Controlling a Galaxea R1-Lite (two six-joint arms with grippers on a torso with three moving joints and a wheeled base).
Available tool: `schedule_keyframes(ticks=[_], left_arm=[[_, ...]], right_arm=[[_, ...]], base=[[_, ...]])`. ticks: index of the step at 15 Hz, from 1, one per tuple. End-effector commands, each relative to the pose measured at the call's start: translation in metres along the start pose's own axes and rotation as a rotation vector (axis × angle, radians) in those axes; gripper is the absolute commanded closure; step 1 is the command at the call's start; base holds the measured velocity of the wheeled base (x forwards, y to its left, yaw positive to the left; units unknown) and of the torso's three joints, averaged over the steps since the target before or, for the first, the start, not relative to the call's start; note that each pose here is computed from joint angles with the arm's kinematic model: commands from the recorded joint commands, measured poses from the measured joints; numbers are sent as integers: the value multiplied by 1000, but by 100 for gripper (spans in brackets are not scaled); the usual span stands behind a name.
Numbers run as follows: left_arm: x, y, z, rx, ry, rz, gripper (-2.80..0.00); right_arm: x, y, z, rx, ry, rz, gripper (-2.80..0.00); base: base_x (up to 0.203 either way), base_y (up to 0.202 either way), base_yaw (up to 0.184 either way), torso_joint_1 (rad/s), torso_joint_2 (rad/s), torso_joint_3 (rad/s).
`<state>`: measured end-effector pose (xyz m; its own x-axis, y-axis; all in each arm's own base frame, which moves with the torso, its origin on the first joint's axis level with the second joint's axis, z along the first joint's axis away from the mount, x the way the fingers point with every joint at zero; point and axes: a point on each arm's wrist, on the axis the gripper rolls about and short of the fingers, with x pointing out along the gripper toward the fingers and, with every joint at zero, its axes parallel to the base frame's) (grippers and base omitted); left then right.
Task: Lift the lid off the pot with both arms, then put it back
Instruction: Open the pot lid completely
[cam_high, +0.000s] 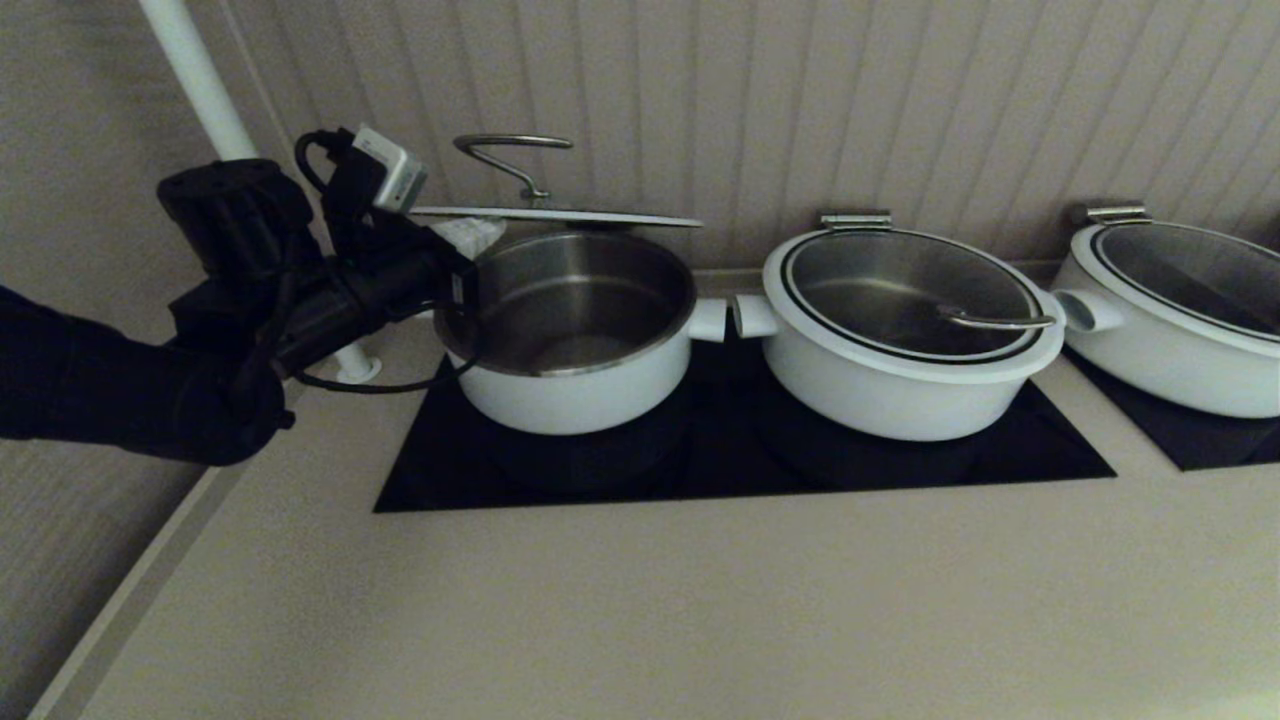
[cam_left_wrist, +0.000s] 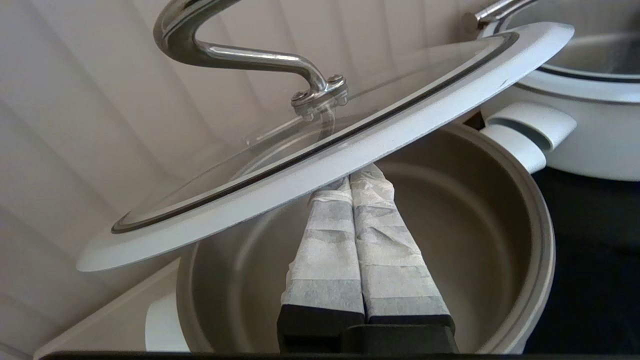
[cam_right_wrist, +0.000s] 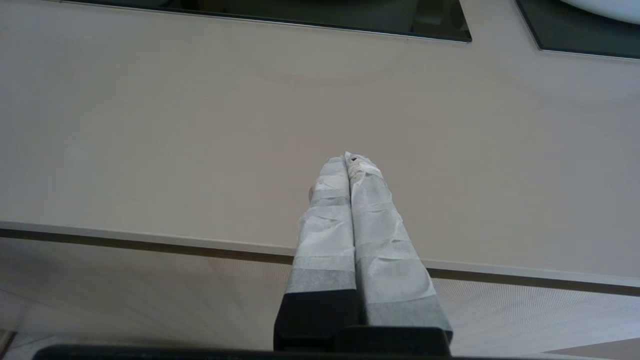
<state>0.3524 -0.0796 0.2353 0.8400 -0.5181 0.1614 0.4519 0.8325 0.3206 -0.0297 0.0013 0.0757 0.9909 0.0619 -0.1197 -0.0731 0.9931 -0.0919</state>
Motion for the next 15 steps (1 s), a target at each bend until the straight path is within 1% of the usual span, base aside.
schedule_keyframes(ticks=[1, 5, 10, 15], left_arm=[[0, 0, 1, 4, -8, 1, 0], [2, 1, 1, 5, -9, 1, 0], [9, 5, 7, 17, -41, 10, 0], [11, 7, 11, 20, -55, 12, 0]], right_arm=[[0, 0, 0, -1, 4, 1, 0], [0, 0, 0, -1, 4, 1, 0], [0, 0, 0, -1, 4, 1, 0], [0, 0, 0, -1, 4, 1, 0]], base=[[0, 0, 0, 0, 0, 0], [0, 0, 0, 0, 0, 0], [0, 0, 0, 0, 0, 0], [0, 0, 0, 0, 0, 0]])
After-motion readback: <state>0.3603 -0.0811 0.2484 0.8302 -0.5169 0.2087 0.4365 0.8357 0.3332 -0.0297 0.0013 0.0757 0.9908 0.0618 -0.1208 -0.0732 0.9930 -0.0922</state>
